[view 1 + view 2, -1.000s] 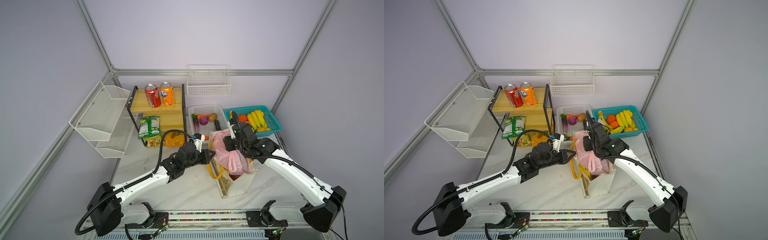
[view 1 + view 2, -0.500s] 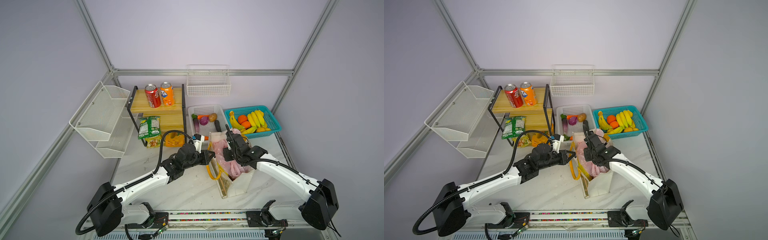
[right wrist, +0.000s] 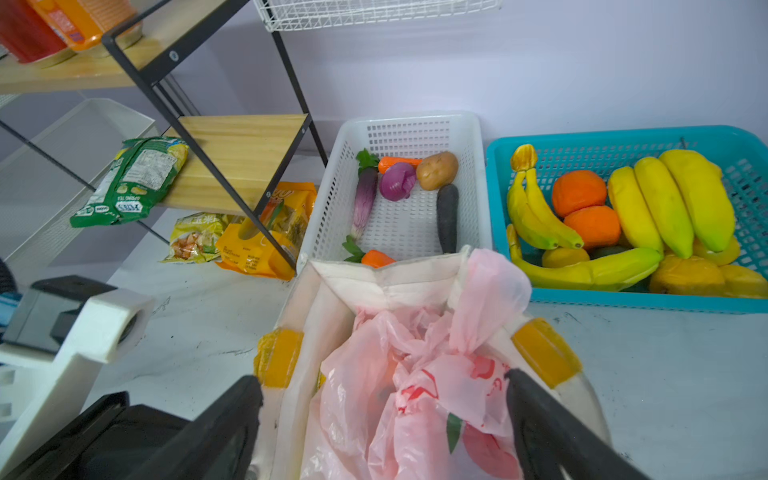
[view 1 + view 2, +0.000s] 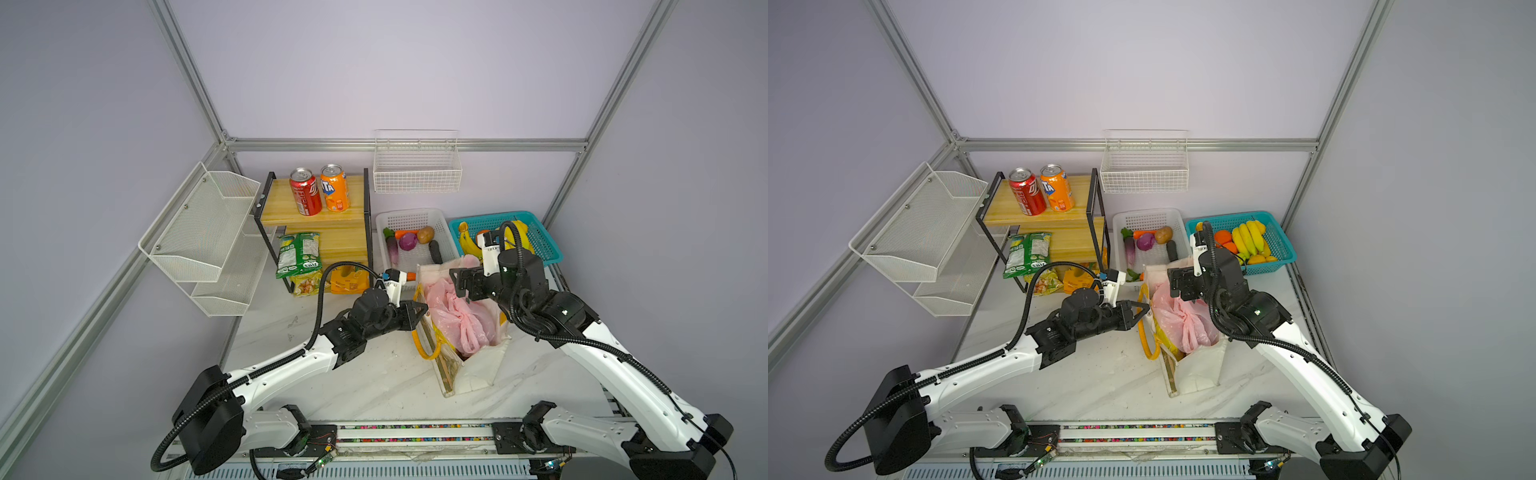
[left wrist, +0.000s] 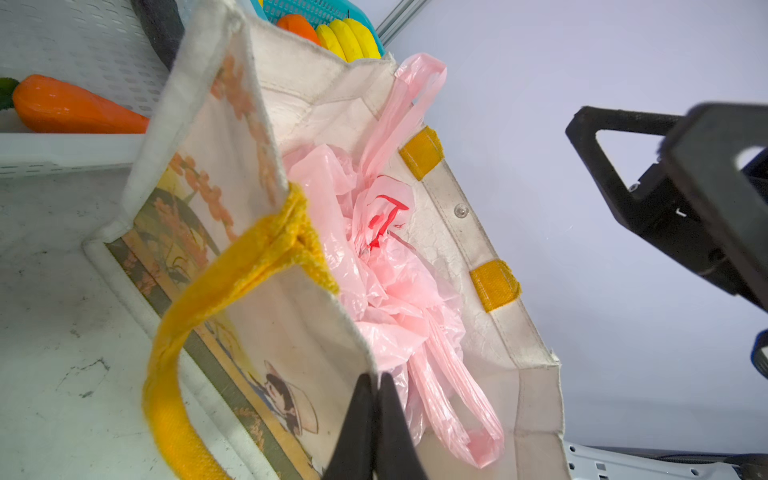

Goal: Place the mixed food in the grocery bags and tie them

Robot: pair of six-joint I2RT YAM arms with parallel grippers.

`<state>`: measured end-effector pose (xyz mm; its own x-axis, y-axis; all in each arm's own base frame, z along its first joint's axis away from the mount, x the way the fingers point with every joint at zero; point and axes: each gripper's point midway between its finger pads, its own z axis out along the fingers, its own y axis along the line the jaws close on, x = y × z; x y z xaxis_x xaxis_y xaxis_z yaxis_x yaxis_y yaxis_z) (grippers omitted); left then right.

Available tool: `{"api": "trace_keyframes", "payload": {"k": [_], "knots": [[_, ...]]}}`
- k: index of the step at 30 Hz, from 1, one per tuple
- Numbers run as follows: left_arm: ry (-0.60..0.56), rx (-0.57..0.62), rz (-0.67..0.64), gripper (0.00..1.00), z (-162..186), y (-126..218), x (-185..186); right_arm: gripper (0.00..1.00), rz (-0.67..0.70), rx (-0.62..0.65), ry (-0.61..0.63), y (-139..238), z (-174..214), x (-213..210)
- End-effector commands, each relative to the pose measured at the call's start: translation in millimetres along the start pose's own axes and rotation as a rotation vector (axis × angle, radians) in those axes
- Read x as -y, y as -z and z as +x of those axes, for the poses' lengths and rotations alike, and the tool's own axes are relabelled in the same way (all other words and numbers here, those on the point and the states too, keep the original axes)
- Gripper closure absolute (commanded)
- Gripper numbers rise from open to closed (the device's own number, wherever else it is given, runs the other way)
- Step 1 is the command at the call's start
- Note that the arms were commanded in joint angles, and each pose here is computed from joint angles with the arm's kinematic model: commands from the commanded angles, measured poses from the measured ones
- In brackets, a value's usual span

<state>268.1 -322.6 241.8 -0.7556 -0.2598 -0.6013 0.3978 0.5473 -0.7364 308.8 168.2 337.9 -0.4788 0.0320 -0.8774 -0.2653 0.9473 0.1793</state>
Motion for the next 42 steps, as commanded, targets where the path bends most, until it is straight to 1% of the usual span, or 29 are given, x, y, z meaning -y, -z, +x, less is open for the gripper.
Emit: {"api": "trace_keyframes", "payload": {"k": [1,2,3,5,7,9,10,12,13,15,17,20,21,23,26,29,32,34,37,38,39,42], "knots": [[-0.052,0.066,0.023,0.80,-11,9,2,0.06,0.108,0.063,-0.018,-3,-23,38],[-0.071,0.080,0.035,0.66,-15,13,7,0.06,0.138,0.094,-0.039,-3,-32,52],[-0.092,0.095,0.042,0.56,-19,16,10,0.05,0.171,0.120,-0.058,-4,-38,65],[-0.151,0.138,0.058,0.39,-30,27,19,0.03,0.247,0.178,-0.101,-8,-50,97],[-0.202,0.191,0.064,0.27,-42,42,26,0.03,0.319,0.217,-0.144,-13,-54,128],[-0.258,0.245,0.057,0.18,-54,60,31,0.03,0.385,0.252,-0.187,-17,-54,160],[-0.289,0.277,0.032,0.14,-61,71,30,0.03,0.421,0.268,-0.208,-20,-51,177],[-0.323,0.349,-0.081,0.08,-73,94,14,0.03,0.491,0.286,-0.238,-26,-40,208],[-0.345,0.399,-0.170,0.04,-81,108,1,0.03,0.524,0.287,-0.249,-31,-31,222],[-0.413,0.493,-0.333,0.00,-93,137,-25,0.03,0.578,0.286,-0.233,-41,-13,237],[-0.470,0.580,-0.543,0.00,-102,166,-63,0.03,0.639,0.281,-0.232,-50,13,252],[-0.475,0.685,-0.801,0.00,-111,207,-112,0.03,0.709,0.289,-0.211,-58,45,267],[-0.471,0.726,-0.846,0.00,-113,215,-121,0.03,0.716,0.298,-0.211,-60,52,269],[-0.514,0.773,-0.933,0.00,-115,223,-145,0.03,0.725,0.303,-0.196,-66,68,273],[-0.506,0.753,-1.061,0.00,-116,230,-191,0.03,0.671,0.300,-0.197,-81,82,270],[-0.488,0.694,-1.128,0.00,-116,232,-237,0.03,0.628,0.289,-0.191,-98,101,268],[-0.476,0.643,-1.100,0.00,-115,225,-273,0.03,0.612,0.290,-0.176,-106,118,267],[-0.466,0.623,-1.080,0.00,-113,219,-292,0.03,0.612,0.296,-0.161,-107,115,265],[-0.483,0.622,-1.028,0.00,-112,207,-306,0.03,0.577,0.366,-0.121,-103,107,257],[-0.490,0.634,-1.016,0.00,-115,205,-306,0.03,0.565,0.384,-0.111,-103,105,255],[-0.496,0.621,-1.003,0.00,-116,201,-307,0.03,0.551,0.401,-0.103,-103,102,253],[-0.506,0.627,-1.023,0.00,-122,202,-314,0.03,0.497,0.476,-0.079,-102,94,244]]}}
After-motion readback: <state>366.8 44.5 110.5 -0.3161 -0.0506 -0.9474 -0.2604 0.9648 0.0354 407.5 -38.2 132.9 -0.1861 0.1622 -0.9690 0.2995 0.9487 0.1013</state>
